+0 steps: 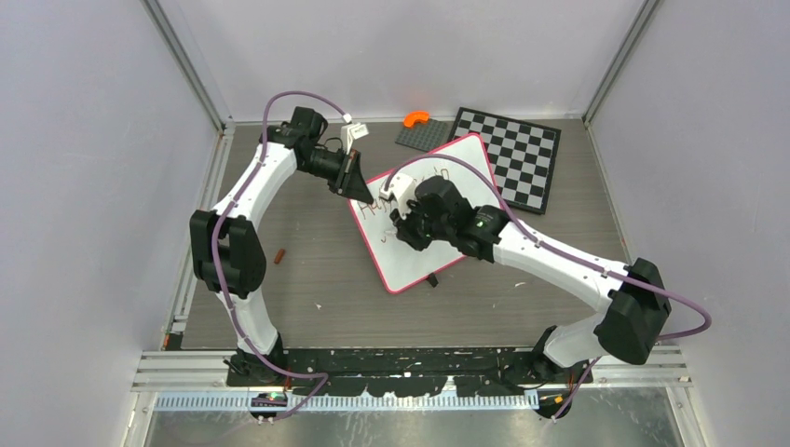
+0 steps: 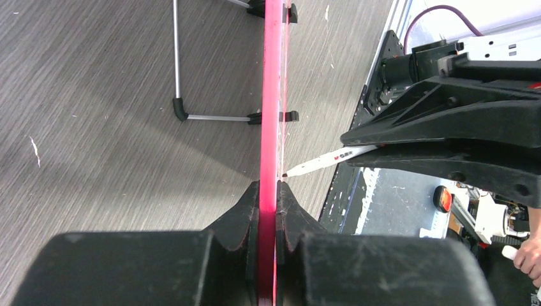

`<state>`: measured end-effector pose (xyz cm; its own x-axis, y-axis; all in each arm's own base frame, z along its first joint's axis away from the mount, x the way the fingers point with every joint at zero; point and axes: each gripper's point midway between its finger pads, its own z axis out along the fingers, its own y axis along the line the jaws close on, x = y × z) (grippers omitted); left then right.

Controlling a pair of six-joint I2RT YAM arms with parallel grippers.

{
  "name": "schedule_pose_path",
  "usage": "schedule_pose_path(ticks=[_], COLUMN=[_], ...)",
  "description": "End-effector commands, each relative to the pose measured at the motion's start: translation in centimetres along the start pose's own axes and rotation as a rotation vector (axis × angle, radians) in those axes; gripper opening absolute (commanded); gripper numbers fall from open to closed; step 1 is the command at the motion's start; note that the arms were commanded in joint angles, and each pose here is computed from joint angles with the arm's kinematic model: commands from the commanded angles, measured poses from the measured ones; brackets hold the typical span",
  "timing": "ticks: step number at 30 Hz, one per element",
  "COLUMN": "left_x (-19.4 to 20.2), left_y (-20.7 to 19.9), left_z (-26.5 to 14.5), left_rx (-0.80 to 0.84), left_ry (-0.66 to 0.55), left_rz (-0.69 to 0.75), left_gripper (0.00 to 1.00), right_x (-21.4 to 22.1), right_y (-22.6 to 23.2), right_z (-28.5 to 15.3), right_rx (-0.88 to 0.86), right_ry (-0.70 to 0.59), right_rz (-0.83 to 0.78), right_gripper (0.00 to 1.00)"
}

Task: Write a sentence on the whiteboard

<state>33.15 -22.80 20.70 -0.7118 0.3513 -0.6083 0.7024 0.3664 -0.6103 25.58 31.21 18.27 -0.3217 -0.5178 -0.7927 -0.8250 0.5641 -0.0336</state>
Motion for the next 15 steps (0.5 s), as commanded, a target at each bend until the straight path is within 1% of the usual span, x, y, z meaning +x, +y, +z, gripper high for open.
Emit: schedule_pose_path(ticks=[1,5,15], left_x=[1.5,1.4,1.5], left_y=[2.8,2.8,2.8], left_z=[0.0,-0.1,-0.1], left_rx=[-0.121,-0.126,-0.131], left_ry=[0.066,0.066,0.067], left_rz=[0.033,0.038,0.039], left_gripper=[0.0,0.0,0.0], right_x=[-4.7,-4.1,0.4], right_y=[-1.4,-1.1,-0.1], right_z=[-1.0,-0.6,-0.5], right_rx=[0.058,0.038,-0.004], right_ry=[-0.116,-0.094,0.014], right_rz=[-0.016,-0.017,-0.012], right_gripper=[0.0,0.0,0.0])
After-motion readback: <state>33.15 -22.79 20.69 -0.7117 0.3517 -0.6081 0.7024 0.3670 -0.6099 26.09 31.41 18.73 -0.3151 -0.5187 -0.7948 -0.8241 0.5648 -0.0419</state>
